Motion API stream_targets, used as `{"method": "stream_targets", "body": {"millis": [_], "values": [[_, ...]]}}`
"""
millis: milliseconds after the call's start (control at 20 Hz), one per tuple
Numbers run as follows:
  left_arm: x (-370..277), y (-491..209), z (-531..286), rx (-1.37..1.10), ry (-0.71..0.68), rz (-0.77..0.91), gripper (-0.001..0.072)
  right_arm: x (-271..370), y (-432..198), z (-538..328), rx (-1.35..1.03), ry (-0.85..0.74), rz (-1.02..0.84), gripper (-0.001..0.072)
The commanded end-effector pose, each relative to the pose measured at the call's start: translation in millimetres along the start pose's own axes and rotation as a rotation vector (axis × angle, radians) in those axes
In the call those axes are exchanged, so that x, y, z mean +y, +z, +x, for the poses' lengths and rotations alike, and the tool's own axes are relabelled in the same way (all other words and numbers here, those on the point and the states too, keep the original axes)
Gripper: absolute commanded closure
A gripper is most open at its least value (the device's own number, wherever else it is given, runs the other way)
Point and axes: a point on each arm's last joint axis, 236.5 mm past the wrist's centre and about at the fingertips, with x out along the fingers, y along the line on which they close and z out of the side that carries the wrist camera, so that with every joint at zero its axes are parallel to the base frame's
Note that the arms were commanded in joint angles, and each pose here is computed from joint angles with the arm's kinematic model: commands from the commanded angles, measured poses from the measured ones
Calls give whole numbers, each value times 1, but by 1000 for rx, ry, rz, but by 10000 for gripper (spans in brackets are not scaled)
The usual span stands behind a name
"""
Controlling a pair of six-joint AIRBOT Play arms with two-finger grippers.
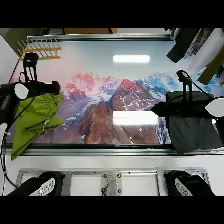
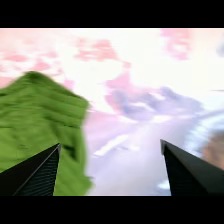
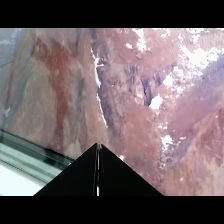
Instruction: Fold the clothes and pants, and hang the long-sleeved shirts on hangers.
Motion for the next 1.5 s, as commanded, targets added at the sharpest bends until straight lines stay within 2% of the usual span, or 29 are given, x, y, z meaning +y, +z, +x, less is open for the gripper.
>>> {"method": "stream_targets", "body": {"millis": [0, 250, 500, 550, 600, 650, 700, 900, 1050, 1200, 1350, 1450], "values": [[70, -5, 44, 77, 164, 7, -1, 0, 0, 0, 1, 1, 0, 680], [77, -68, 124, 274, 144, -7, -2, 0, 0, 0, 1, 1, 0, 680], [73, -109, 148, 392, 127, -8, 2, 0, 0, 0, 0, 1, 0, 681], [73, -111, 146, 404, 127, -14, 193, 0, 0, 0, 0, 1, 0, 680], [73, -111, 141, 412, 127, -15, 445, 0, 0, 0, 1, 1, 0, 680], [73, -106, 135, 404, 129, -18, 649, 0, 0, 0, 1, 1, 0, 680], [69, -94, 128, 373, 126, -19, 703, 0, 0, 0, 1, 1, 0, 680], [6, 5, 67, 117, 72, 87, 703, 0, 0, 0, 1, 1, 0, 680], [-104, 57, 5, -50, -81, 219, 703, 0, 0, 0, 1, 1, 0, 680], [-238, 48, -44, -112, -346, 296, 703, 1, 0, 0, 0, 2, 1, 680], [-330, 3, -66, -79, -487, 443, 703, 1, 0, 0, 0, 2, 1, 680], [-367, -28, -67, -41, -534, 516, 697, 0, 0, 0, 0, 1, 1, 680]]}}
